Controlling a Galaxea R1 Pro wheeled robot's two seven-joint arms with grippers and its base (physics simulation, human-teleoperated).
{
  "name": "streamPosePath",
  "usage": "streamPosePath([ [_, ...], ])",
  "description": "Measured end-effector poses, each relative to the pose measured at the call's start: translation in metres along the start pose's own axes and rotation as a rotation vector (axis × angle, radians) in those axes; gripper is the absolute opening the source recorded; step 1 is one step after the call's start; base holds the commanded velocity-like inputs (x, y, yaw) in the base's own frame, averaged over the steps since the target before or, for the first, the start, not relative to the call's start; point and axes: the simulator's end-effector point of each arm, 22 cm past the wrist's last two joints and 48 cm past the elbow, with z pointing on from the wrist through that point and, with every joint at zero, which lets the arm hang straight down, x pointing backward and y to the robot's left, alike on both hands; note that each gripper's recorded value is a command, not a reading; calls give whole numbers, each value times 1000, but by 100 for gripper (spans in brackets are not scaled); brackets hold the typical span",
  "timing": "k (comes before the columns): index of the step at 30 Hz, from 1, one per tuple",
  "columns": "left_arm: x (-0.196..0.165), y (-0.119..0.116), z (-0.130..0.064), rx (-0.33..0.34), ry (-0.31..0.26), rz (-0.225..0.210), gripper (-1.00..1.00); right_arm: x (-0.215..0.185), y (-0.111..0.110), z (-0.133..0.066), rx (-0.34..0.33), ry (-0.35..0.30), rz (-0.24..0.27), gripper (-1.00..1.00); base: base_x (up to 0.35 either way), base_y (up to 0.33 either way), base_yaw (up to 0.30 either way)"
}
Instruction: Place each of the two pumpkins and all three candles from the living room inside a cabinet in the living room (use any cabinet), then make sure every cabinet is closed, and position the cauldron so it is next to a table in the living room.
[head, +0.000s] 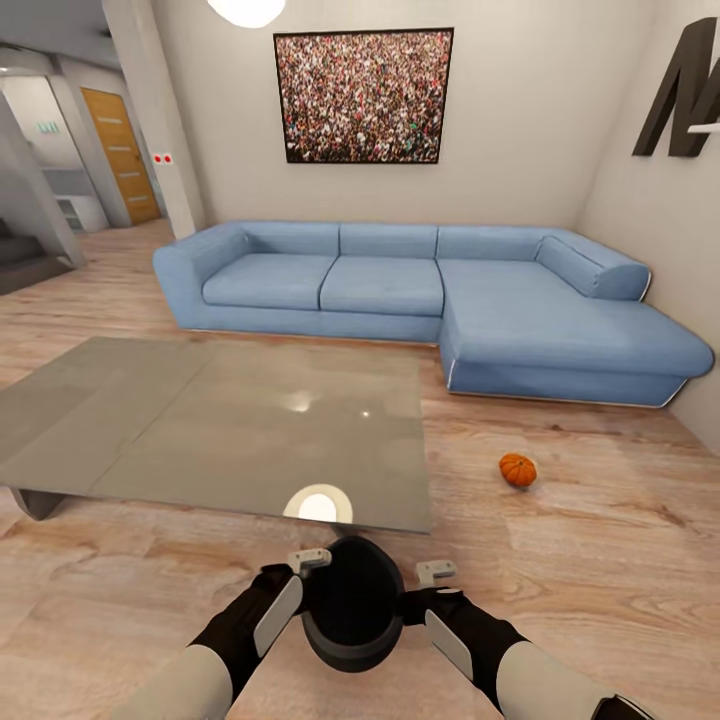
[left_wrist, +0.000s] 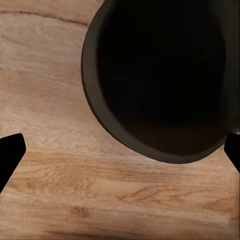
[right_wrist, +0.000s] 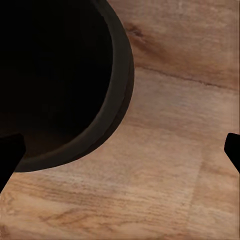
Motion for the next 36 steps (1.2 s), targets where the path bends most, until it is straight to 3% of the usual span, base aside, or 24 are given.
streamPosePath([
  [16,-16,-3,-30,0,1,-3,100,-21,2,-27,-2,-5,0,100,-46,1,0],
  [36,-33,-8,-65,0,2,-4,100,-43,3,-61,-2,-9,0,100,-322,35,0],
])
